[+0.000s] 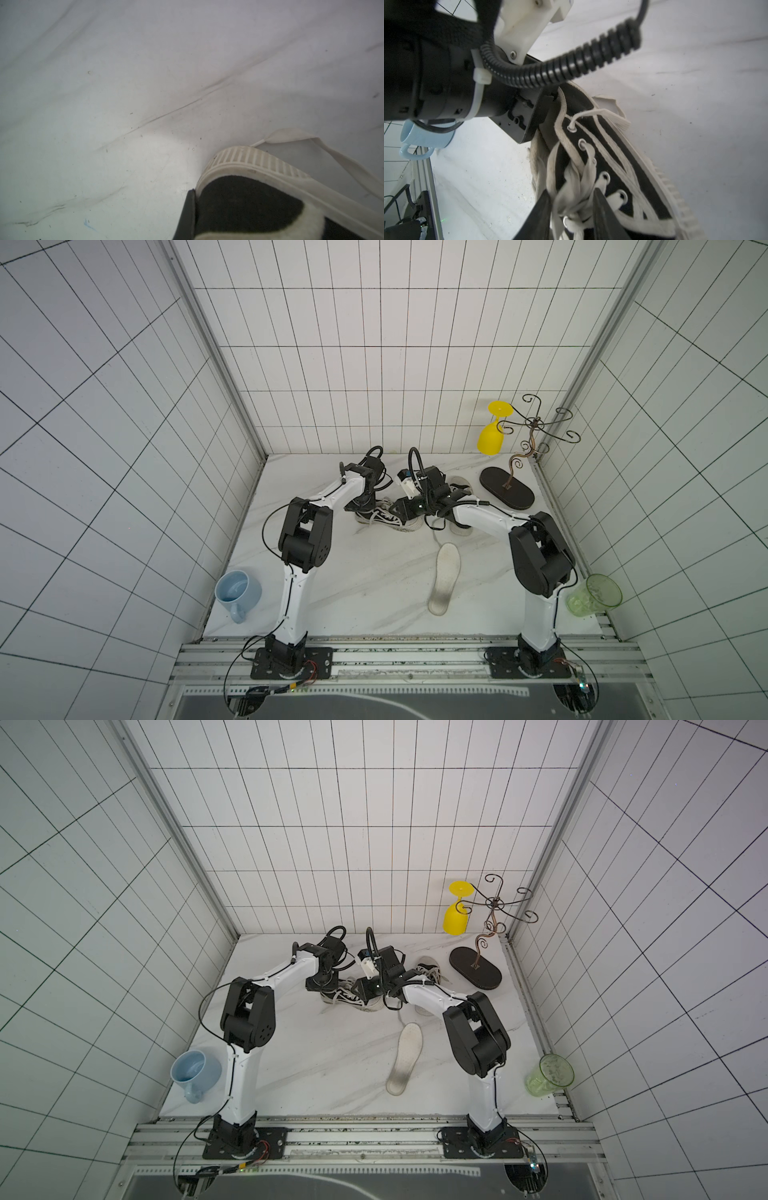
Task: Insert the insole into the shoe
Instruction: Pick up the shoe at the center of the board, then place the shoe at the center of the board, then pick up the shoe at the center of the board, then place the shoe at the center of the board, then adjust the shoe at the center of the board.
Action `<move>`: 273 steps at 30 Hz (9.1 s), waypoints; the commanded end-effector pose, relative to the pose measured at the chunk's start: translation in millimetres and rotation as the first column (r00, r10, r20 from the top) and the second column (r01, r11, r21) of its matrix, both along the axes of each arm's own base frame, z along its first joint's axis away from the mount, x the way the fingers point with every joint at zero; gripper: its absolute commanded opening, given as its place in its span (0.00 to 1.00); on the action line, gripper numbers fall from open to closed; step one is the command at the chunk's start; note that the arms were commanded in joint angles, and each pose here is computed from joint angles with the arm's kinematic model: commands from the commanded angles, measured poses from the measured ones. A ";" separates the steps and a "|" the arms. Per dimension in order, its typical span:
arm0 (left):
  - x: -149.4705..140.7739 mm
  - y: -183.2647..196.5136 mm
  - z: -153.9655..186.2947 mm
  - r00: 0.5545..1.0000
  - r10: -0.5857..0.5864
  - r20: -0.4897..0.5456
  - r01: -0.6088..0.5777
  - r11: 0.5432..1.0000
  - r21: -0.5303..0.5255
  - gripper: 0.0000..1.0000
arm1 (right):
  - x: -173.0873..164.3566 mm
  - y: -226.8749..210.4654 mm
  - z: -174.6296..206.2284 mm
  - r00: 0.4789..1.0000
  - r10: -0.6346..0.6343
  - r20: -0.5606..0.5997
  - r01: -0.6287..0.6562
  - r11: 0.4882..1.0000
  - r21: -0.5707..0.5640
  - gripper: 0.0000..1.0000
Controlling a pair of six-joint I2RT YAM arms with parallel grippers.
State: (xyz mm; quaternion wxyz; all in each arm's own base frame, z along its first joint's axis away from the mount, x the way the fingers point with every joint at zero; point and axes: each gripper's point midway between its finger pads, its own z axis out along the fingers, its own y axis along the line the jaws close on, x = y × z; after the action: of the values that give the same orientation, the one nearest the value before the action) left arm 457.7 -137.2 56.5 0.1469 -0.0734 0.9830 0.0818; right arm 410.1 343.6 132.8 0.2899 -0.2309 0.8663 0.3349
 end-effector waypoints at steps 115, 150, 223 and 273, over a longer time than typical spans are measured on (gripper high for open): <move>-146.3 -119.7 59.6 0.980 -0.148 0.130 0.189 0.893 -0.409 0.58 | -102.2 -47.1 -59.3 0.852 -0.404 -0.333 0.427 0.904 -0.004 0.23; -132.2 -68.4 28.3 0.969 -0.134 0.209 0.189 0.943 -0.273 0.00 | -46.7 -88.4 -47.3 0.830 -0.512 -0.220 0.517 0.855 -0.037 0.00; -119.1 -174.7 -9.5 0.575 -0.805 0.147 0.811 0.584 0.029 0.48 | -64.5 -73.0 -23.7 0.940 -0.332 -0.073 0.340 0.915 0.215 0.00; -117.1 -155.1 84.1 0.950 -0.144 0.277 0.306 0.602 -0.737 0.00 | -85.3 -85.7 -38.1 0.904 -0.360 -0.231 0.338 0.932 -0.132 0.61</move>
State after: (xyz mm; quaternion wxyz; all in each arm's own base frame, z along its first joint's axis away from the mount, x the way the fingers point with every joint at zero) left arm 322.8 -291.5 111.2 0.1560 0.0371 0.9234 -0.3488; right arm 325.1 264.2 88.6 0.2368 -0.0689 0.9237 0.2933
